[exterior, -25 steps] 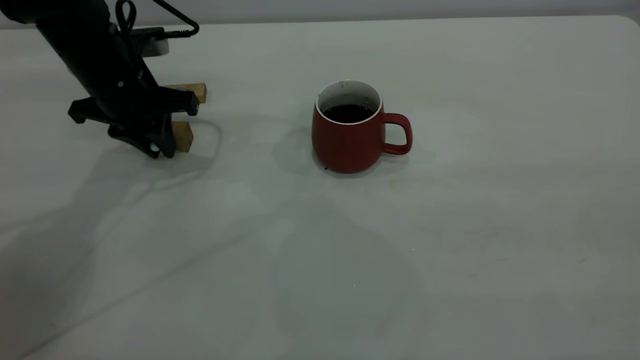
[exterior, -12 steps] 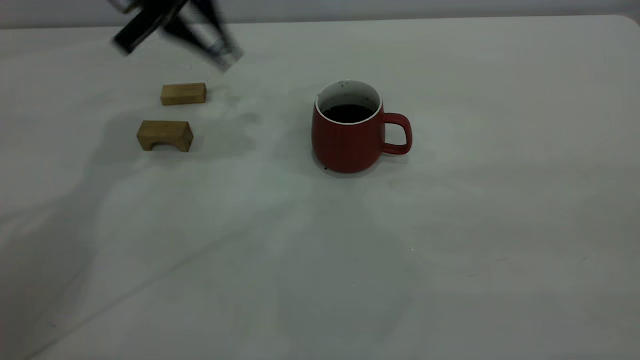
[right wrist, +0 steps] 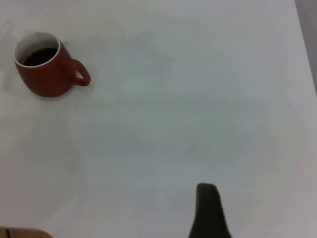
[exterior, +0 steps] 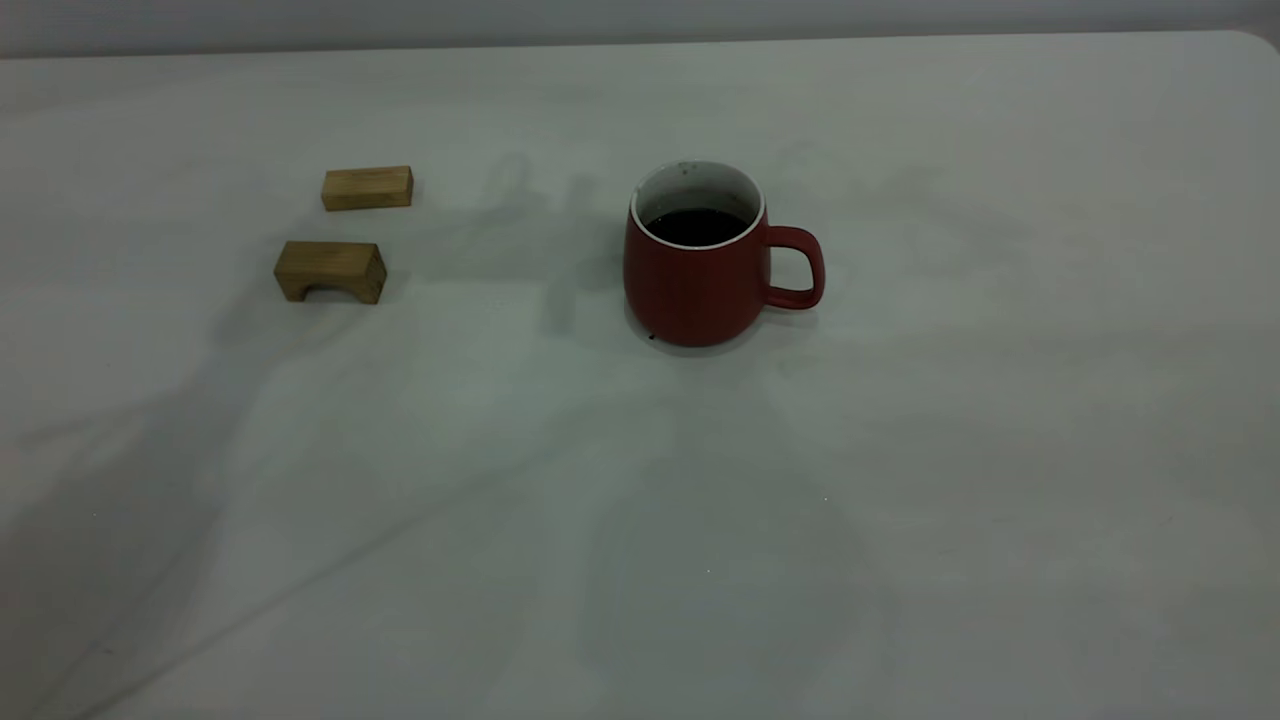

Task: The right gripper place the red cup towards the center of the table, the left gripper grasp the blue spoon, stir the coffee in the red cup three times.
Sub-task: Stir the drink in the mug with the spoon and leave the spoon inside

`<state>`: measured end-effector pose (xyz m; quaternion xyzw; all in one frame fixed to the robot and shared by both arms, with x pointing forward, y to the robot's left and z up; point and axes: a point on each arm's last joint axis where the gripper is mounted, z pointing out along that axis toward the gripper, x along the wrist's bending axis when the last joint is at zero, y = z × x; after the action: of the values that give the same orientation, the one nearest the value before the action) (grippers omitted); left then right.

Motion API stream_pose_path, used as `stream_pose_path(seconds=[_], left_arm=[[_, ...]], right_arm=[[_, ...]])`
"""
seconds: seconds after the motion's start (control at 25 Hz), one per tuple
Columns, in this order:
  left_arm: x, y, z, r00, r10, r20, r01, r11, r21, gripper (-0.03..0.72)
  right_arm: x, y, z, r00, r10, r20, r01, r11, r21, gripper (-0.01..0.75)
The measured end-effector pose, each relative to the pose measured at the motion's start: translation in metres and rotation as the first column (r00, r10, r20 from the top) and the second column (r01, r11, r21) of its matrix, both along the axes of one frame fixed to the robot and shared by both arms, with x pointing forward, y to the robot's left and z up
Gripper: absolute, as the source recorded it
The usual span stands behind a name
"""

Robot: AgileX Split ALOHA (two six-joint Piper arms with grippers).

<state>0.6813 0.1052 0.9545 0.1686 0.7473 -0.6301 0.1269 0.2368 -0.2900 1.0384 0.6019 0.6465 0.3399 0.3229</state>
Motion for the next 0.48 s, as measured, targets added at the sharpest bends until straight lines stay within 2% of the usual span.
stream_pose_path(seconds=[0.16,0.32,0.48], left_arm=[[-0.006,-0.018,-0.017,0.989,-0.015,-0.145,0.016,1.0,0.006,0.154],[-0.01,-0.026,-0.025,0.954,-0.008,-0.301,0.018,0.999,0.031,0.154],[-0.012,-0.024,-0.03,0.928,0.005,-0.373,0.03,0.996,0.089,0.154]], right_arm=[[0.0,0.0,0.0,1.0,0.0,0.0,0.0,1.0,0.0,0.586],[0.0,0.0,0.0,1.0,0.0,0.0,0.0,1.0,0.0,0.586],[0.0,0.0,0.0,1.0,0.0,0.0,0.0,1.0,0.0,0.586]])
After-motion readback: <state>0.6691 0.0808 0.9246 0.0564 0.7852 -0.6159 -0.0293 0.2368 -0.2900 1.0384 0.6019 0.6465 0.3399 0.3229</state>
